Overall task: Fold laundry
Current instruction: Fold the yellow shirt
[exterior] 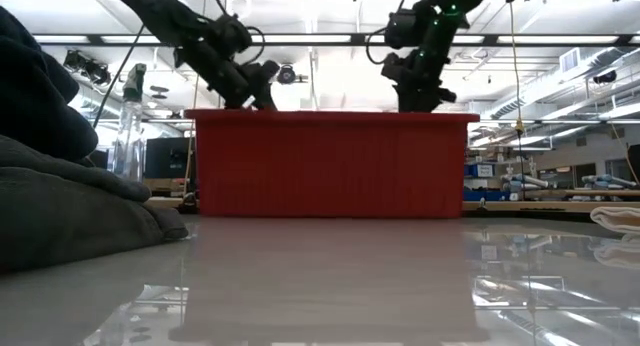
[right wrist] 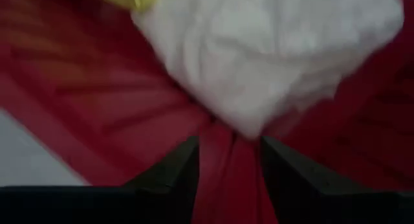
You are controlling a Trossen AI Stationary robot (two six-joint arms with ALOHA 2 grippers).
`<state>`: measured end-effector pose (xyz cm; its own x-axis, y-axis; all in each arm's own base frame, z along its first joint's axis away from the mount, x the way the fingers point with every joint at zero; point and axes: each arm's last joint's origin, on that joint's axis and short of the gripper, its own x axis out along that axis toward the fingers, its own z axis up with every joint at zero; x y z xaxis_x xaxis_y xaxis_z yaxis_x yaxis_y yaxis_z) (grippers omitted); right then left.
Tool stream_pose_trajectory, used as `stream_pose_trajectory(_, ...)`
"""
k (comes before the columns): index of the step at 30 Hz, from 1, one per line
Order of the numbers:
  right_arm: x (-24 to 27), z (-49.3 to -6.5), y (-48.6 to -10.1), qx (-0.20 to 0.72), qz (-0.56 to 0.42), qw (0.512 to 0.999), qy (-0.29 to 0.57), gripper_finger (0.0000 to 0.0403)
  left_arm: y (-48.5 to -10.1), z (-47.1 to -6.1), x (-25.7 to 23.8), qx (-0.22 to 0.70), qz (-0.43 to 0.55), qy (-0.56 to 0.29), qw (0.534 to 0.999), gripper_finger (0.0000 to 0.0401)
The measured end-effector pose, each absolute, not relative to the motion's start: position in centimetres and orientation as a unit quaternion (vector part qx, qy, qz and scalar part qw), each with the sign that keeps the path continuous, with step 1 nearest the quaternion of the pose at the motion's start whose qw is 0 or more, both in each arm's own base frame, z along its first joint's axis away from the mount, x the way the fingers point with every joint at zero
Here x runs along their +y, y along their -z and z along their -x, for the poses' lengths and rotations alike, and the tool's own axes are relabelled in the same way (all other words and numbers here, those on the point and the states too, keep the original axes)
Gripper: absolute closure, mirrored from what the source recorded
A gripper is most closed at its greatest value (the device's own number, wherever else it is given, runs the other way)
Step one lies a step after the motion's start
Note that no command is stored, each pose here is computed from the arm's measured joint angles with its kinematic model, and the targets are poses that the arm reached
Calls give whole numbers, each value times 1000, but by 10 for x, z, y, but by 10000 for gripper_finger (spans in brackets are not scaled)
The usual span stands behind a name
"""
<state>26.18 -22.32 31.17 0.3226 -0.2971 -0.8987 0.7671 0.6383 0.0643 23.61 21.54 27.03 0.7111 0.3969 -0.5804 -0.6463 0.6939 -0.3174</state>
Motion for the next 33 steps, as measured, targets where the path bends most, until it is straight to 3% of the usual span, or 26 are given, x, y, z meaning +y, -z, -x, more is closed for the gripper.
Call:
stream_pose_trajectory(8,-262,-270,-310,349,-183,835,384,233,-247,-254,222,261,256,-272,890,180)
stream_pose_trajectory(13,-299,-270,-284,323,-105,851,400,222,-241,-252,232,257,258,-274,890,180)
stream_pose_trajectory(22,-324,-274,-236,359,-146,854,347,196,-239,-231,255,265,203,-342,879,179)
stream_pose_trajectory(33,-321,-276,-242,332,-185,845,375,195,-189,-232,286,354,150,-352,853,146)
